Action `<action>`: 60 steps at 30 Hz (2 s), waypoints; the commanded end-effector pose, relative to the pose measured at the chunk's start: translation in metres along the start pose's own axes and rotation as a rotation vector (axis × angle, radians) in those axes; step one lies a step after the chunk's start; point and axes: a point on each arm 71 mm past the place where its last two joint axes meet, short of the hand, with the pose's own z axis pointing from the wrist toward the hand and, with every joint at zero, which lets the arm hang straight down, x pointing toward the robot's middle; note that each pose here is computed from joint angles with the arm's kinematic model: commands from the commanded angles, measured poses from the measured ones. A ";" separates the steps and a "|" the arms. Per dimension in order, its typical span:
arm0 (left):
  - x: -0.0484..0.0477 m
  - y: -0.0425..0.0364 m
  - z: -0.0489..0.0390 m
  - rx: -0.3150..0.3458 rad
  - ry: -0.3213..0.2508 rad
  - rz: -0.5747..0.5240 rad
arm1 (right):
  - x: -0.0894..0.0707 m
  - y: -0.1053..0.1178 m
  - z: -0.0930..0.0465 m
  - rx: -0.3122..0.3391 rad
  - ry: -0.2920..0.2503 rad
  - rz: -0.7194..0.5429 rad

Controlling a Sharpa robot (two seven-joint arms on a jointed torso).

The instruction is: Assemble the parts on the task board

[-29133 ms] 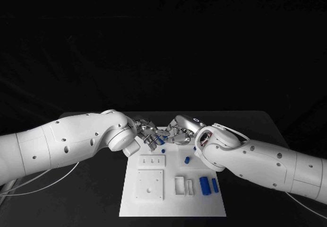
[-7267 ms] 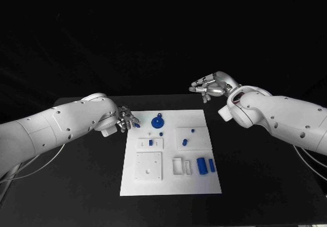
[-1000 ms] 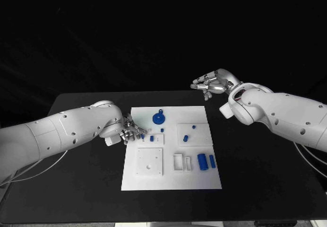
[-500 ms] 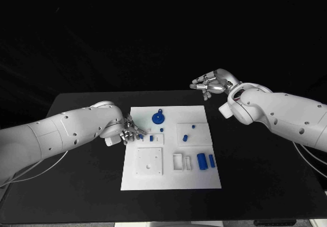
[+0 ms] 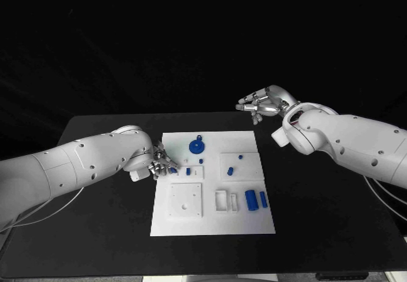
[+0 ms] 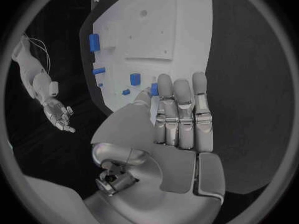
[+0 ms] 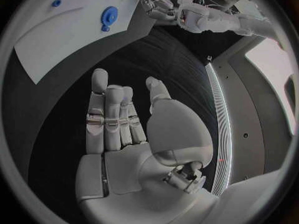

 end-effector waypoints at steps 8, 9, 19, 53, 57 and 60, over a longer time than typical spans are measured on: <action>0.0030 -0.0001 -0.0018 0.025 0.015 -0.004 | 0.003 0.000 0.000 -0.005 0.022 0.001; 0.0032 0.0001 -0.0021 0.026 0.015 -0.005 | 0.003 0.000 0.000 -0.004 0.022 0.001; 0.0069 -0.0042 -0.0046 0.048 0.008 -0.004 | 0.004 -0.001 0.000 -0.003 0.026 0.002; 0.0093 -0.0146 -0.0056 0.060 -0.039 0.190 | 0.006 -0.003 0.000 0.002 0.034 0.004; 0.0099 -0.0156 -0.0058 0.065 -0.039 0.199 | 0.006 -0.003 0.000 0.002 0.034 0.003; 0.0099 -0.0162 -0.0059 0.070 -0.043 0.201 | 0.006 -0.003 0.000 0.003 0.034 0.003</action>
